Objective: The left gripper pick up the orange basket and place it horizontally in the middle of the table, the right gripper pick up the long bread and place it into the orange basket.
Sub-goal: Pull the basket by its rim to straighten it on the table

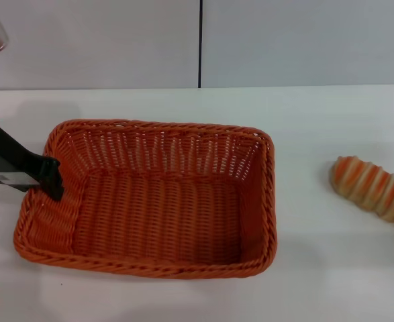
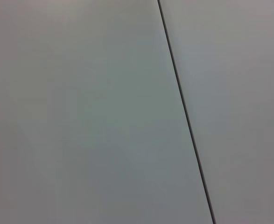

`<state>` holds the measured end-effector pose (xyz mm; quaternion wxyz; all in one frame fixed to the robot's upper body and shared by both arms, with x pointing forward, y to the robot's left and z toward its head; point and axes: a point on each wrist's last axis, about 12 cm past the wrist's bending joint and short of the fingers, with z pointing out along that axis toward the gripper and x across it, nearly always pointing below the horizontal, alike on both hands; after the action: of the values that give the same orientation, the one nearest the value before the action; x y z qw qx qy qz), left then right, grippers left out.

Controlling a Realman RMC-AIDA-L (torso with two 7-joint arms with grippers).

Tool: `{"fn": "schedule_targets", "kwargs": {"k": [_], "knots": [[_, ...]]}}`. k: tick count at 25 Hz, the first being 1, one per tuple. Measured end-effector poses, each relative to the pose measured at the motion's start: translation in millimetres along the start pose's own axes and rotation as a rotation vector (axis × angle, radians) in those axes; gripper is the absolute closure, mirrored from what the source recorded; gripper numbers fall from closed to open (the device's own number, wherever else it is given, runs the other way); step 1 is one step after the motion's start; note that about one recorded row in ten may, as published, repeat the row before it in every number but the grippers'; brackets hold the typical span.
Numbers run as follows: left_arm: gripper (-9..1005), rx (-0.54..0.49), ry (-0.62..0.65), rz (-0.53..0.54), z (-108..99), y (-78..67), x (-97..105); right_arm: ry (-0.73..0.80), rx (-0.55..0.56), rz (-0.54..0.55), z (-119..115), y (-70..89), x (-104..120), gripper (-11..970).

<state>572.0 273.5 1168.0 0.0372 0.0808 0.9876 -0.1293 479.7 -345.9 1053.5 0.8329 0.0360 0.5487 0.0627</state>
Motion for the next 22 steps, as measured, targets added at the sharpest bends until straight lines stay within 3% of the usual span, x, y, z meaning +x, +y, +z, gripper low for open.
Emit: {"fn": "schedule_targets", "kwargs": {"k": [16,22], "knots": [[825,0.026,-0.047,-0.028,-10.8,8.1,-3.2,0.006,0.003,0.005,-1.1,1.4,1.4,458],[599,0.052,-0.065,-0.037,-16.3,11.6,-5.4,0.006,0.003,0.006,-0.9,1.9,1.5,459]]}}
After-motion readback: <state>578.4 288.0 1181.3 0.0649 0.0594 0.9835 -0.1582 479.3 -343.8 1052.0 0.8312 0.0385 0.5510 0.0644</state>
